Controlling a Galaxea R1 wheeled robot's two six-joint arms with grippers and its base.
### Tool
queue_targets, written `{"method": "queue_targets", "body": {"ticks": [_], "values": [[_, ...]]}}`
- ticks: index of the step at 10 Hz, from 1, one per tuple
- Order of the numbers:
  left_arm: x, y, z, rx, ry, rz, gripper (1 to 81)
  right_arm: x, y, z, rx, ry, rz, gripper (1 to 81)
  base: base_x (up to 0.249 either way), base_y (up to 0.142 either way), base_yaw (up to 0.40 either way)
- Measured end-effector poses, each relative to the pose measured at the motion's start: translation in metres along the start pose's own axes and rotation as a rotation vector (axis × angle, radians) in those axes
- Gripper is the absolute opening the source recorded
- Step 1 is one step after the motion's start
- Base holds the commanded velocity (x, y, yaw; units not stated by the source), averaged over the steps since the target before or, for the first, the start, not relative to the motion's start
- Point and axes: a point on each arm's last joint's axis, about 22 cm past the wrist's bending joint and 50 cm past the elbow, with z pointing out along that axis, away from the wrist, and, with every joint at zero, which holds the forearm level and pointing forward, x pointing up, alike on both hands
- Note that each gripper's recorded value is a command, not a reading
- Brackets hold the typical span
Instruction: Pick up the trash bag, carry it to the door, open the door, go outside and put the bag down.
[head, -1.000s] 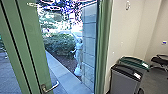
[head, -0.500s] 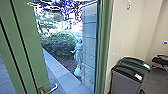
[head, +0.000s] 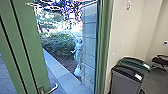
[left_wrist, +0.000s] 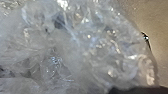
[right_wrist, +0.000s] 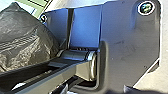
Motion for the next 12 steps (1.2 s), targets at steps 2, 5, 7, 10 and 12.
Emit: {"method": "queue_targets", "body": {"ticks": [2,5,7,10,12], "values": [[-0.0079,-0.0001,-0.0006,-0.005,0.034,0.003,1.0,0.0001,0.0016,-0.0002,-0.004,0.001,0.0,81.1,0.0,0.0,0.0],[-0.0023,0.0005,-0.0006,-0.006,0.043,0.009,1.0,0.0026,-0.0027,0.0016,-0.001,0.012,-0.005,81.1,0.0,0.0,0.0],[-0.0027,0.0004,-0.0006,-0.006,0.043,0.008,1.0,0.0026,-0.003,0.0017,-0.001,0.012,-0.005,81.1,0.0,0.0,0.0],[-0.0028,0.0005,-0.0006,-0.006,0.042,0.01,1.0,0.0027,-0.0038,0.002,-0.001,0.012,-0.01,81.1,0.0,0.0,0.036],[-0.0032,0.0004,-0.0006,-0.006,0.041,0.012,1.0,0.0024,-0.0069,0.003,0.003,0.012,-0.012,81.1,0.0,0.0,0.208]]}}
